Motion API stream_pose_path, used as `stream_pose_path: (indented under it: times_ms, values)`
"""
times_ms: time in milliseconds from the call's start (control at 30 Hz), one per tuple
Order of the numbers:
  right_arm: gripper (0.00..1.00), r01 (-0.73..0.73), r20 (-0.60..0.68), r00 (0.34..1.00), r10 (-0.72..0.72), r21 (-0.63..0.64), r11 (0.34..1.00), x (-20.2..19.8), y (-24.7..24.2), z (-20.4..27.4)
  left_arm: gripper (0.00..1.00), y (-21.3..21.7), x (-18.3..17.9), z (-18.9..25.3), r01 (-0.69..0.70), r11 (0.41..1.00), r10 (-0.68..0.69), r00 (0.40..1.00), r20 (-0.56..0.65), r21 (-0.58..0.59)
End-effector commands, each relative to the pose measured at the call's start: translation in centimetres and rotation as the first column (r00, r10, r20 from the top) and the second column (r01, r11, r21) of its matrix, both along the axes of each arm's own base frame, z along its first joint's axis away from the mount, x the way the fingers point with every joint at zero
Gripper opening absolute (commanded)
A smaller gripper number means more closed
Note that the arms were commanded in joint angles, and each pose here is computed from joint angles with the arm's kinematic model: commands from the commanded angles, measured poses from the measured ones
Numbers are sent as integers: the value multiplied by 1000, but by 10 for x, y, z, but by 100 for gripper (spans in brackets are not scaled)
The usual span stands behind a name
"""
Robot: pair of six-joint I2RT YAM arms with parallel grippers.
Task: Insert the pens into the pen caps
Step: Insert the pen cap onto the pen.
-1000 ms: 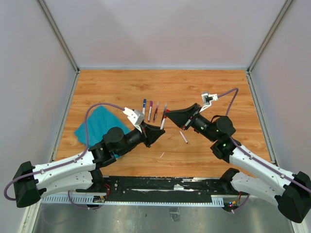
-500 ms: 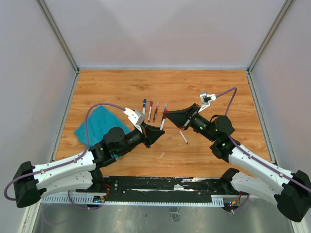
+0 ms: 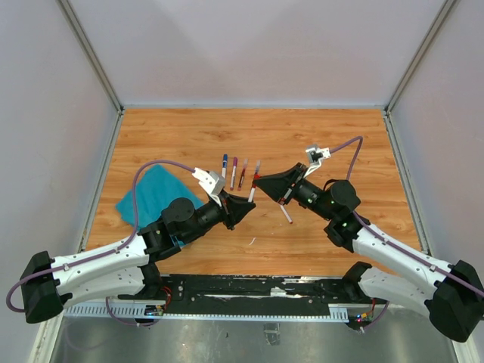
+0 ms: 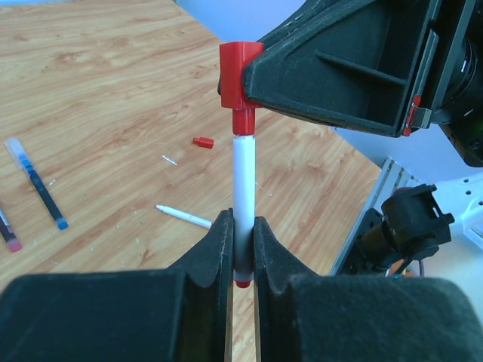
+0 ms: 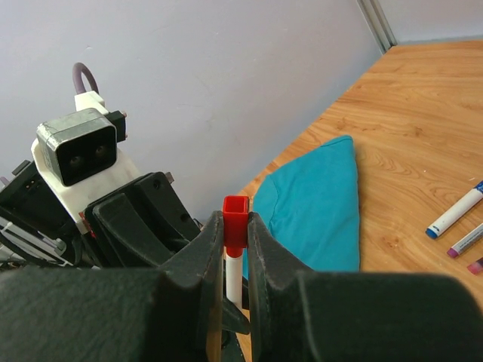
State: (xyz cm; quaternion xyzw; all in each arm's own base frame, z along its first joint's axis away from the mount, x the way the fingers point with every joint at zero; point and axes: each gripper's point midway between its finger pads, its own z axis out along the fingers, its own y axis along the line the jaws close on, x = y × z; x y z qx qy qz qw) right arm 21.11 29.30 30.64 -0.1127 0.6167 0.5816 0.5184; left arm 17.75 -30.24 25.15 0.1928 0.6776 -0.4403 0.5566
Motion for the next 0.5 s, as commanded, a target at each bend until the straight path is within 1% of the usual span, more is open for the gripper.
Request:
stream_pose_path:
  times_ms: [0,133,333,400,467]
  values:
    - [1,-23,52,998,26,-46,999,-6,6,-8,1,-1,-1,25,3,998,0,999,50,-61]
    - [1,-38,57,998,40,-46,998,-10,8,-10,0,2,1,24,-17,998,20,999,41,-66]
    - [1,-65,12,998,65,-34,997,-18,14,-15,0,2,3,38,-29,994,33,999,43,-103]
    - [1,-76,-7,997,75,-66,995,-23,18,-24,1,4,3,47,-30,991,37,998,54,-130]
    - [1,-67,-23,998,64,-137,988,-28,20,-38,0,5,3,58,-31,987,42,997,69,-157]
